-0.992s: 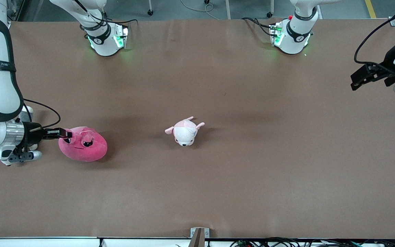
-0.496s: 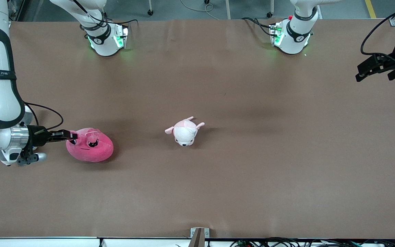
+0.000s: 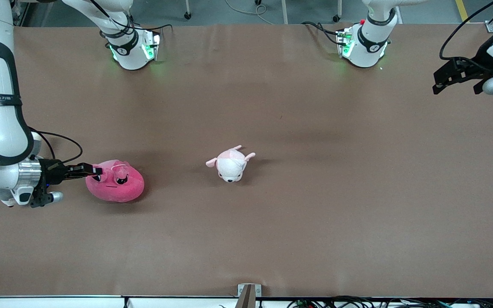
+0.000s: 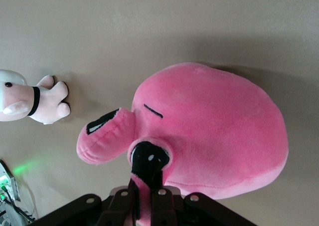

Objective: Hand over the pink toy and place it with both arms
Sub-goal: 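Set the pink plush on the table and open the right gripper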

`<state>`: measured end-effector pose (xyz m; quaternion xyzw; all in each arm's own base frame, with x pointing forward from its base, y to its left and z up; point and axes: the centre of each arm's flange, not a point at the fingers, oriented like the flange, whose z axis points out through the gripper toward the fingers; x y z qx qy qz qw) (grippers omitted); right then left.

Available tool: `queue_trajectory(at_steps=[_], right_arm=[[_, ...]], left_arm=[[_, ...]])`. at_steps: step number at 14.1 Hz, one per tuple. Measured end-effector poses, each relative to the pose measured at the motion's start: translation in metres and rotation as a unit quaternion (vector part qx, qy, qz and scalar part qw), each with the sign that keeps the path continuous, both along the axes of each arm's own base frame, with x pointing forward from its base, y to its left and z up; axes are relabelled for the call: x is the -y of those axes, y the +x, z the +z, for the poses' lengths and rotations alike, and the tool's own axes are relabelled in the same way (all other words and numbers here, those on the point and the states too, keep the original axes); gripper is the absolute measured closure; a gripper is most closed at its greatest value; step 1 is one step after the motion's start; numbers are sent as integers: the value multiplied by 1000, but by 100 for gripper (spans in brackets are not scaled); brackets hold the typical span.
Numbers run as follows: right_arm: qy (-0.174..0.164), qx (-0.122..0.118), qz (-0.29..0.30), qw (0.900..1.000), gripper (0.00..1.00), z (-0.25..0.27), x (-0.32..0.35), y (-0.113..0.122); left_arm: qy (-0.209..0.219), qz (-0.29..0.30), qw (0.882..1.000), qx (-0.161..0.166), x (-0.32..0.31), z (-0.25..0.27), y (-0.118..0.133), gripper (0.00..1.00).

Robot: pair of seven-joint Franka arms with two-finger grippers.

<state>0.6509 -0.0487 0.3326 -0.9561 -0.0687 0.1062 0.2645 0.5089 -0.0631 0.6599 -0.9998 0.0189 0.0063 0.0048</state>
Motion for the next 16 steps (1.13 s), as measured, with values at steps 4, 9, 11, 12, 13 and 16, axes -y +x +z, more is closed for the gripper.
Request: queue_trajectory(at_steps=[4, 9, 11, 12, 13, 16], right_arm=[[27, -2, -11, 1000, 89, 2, 0, 0], [39, 2, 1, 999, 89, -1, 7, -2], [41, 2, 5, 999, 89, -5, 8, -2], [41, 2, 5, 999, 89, -5, 8, -2], [41, 2, 6, 999, 89, -6, 8, -2], [42, 1, 6, 999, 89, -8, 8, -2]], left_arm=[[0, 1, 1000, 2, -1, -2, 1, 0], [-3, 2, 1000, 14, -1, -10, 11, 0], [-3, 3, 1000, 10, -3, -16, 16, 0], [-4, 4, 1000, 9, -4, -18, 17, 0], [-4, 5, 1000, 8, -6, -20, 18, 0], [-4, 8, 1000, 8, -10, -20, 19, 0]])
